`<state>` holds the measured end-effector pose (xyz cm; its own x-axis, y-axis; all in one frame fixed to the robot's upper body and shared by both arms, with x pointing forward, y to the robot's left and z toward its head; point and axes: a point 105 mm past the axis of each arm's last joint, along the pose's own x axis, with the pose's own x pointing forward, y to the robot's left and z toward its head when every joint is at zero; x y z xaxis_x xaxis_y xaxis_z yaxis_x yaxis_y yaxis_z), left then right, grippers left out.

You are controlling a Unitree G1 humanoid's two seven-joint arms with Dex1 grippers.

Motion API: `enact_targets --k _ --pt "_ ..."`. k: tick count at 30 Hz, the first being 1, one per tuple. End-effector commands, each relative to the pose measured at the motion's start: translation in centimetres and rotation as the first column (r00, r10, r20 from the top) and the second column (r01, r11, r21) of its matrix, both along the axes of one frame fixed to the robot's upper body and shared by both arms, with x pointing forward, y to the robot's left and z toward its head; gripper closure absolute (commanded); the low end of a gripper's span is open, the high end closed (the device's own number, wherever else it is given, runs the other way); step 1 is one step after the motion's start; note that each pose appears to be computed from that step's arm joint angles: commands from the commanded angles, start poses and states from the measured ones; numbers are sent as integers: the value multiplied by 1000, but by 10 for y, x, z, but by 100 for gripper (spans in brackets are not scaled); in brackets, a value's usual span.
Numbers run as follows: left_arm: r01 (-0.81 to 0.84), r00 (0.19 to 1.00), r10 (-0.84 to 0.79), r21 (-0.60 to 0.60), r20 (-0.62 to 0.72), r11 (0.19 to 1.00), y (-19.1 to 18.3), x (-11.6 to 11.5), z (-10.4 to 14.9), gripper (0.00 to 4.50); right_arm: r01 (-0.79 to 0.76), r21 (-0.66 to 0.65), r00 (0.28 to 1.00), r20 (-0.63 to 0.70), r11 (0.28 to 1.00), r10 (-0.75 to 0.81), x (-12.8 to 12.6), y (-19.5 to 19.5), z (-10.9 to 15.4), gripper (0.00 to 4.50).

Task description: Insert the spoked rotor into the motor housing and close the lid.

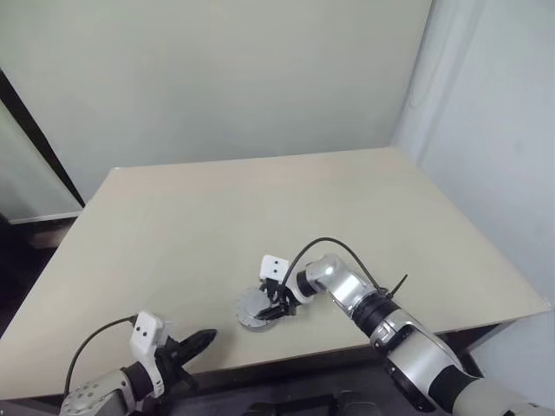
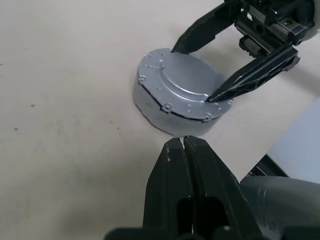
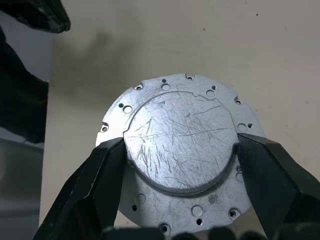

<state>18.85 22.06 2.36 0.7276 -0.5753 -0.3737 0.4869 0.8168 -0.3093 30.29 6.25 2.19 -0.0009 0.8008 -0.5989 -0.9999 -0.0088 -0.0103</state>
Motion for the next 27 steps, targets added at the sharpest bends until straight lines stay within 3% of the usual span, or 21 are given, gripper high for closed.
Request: enact_targets --k 1,11,20,27 --pt "11 999 -12 13 44 1000 0 5 8 450 10 -15 998 59 1000 -9 3 3 5 126" --pt "11 999 -11 6 49 1000 -2 5 7 450 -3 -62 997 81 998 8 -2 -1 -3 126" --pt "10 994 -6 -35 105 999 -16 22 10 450 -5 -73 997 74 997 10 -3 -4 -5 126" --pt "46 997 -46 3 69 999 -28 27 -11 450 -5 -74 998 69 997 10 -3 -4 -5 126"
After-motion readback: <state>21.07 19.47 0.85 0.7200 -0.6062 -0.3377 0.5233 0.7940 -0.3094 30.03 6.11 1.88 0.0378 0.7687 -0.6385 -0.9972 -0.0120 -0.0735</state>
